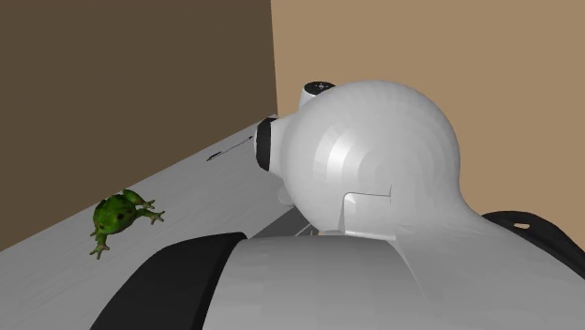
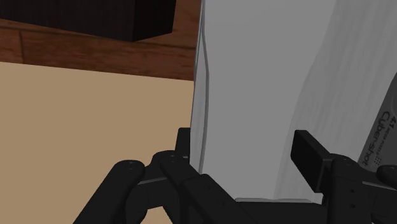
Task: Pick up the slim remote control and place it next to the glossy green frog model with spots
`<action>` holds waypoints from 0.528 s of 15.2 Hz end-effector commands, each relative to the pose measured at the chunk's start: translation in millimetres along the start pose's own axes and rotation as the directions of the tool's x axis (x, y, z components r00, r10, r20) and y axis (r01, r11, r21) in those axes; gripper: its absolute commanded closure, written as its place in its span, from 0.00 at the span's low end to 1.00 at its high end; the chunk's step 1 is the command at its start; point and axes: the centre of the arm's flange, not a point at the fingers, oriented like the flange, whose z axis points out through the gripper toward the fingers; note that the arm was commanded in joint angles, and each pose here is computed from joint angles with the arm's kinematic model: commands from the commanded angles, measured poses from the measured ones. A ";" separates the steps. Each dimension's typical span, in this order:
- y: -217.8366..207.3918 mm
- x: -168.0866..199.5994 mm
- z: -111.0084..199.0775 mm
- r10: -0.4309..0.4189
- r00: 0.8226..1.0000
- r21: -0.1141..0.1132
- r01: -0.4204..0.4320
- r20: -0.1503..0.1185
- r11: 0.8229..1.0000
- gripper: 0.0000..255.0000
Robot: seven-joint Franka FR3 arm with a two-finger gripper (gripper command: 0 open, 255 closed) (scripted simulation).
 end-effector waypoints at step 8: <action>-0.2 -0.1 -10.5 0.000 1.000 0.000 0.000 0.000 1.000 1.00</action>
